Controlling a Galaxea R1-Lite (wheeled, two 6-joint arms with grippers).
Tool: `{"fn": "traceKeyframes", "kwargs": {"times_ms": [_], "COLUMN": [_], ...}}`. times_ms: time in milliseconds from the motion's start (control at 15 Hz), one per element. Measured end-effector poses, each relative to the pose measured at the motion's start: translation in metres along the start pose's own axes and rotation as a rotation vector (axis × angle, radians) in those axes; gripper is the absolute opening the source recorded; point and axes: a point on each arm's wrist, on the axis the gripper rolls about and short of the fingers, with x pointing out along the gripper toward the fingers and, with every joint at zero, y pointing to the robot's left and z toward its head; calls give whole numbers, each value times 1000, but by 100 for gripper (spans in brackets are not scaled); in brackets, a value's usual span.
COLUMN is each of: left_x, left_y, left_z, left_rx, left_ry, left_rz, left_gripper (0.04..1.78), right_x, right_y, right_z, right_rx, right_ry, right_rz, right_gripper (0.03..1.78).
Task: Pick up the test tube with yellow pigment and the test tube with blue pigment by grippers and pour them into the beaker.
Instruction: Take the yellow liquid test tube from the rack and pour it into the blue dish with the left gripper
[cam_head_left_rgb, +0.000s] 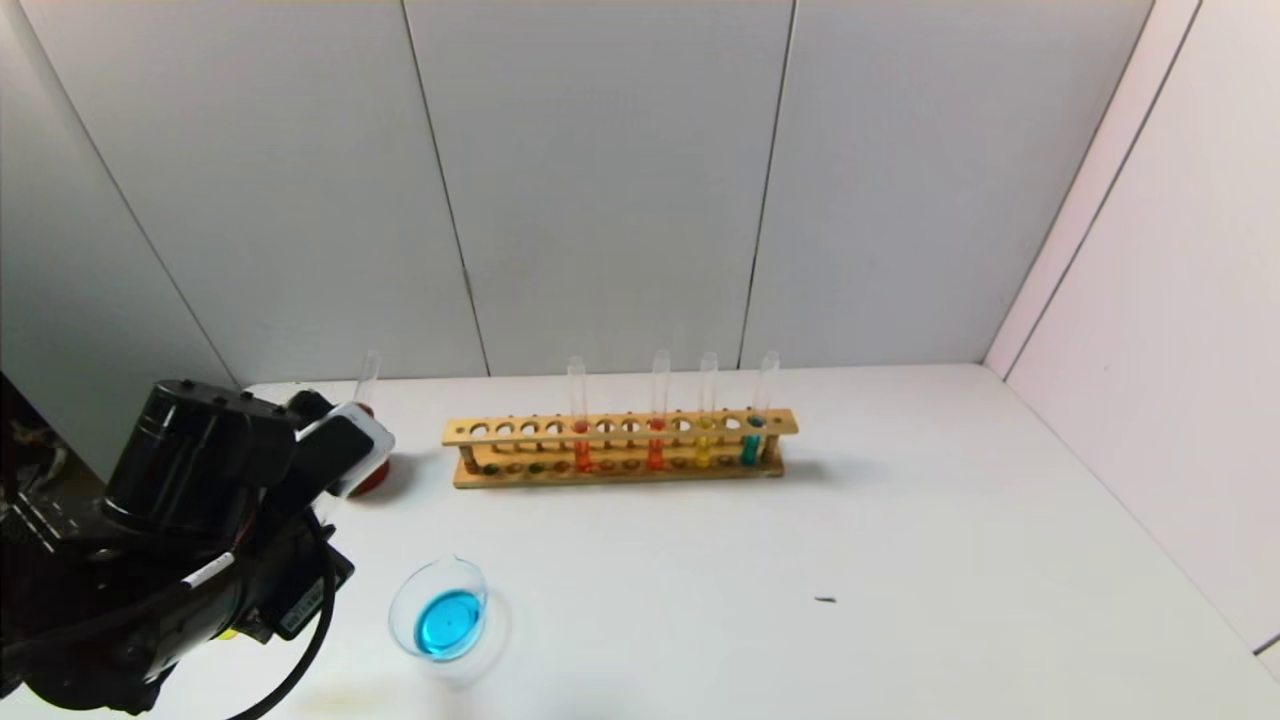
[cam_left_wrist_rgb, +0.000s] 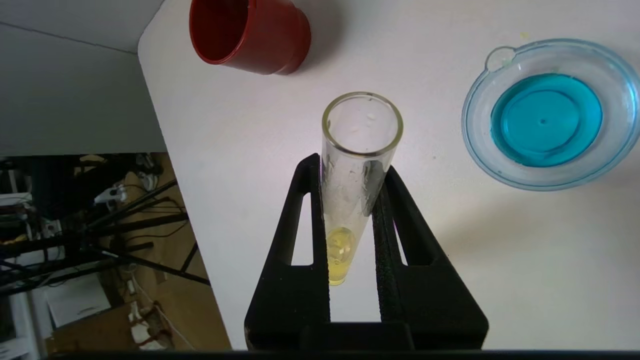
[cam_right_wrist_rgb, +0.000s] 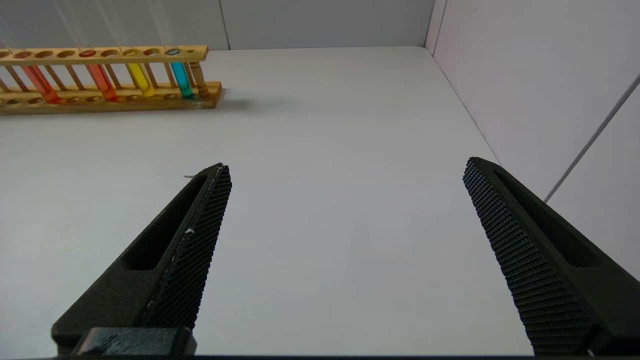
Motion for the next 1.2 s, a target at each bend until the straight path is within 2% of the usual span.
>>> {"fn": "traceKeyframes", "kwargs": {"times_ms": [400, 733, 867, 1200], "left_x": [25, 28, 28, 33], "left_y": [-17, -34, -39, -53], "left_z": [-2, -5, -6, -3], "left_rx": [219, 384, 435, 531], "left_ry": [97, 159, 199, 252], "left_rz": [-38, -52, -38, -83], "left_gripper": [31, 31, 31, 31], "right_x": [0, 0, 0, 0], "right_y": [0, 0, 0, 0], "right_z": [0, 0, 0, 0], "right_rx": [0, 0, 0, 0], "right_ry": [0, 0, 0, 0], "right_rz": [1, 1, 0, 1], "right_gripper": [170, 170, 170, 170]}}
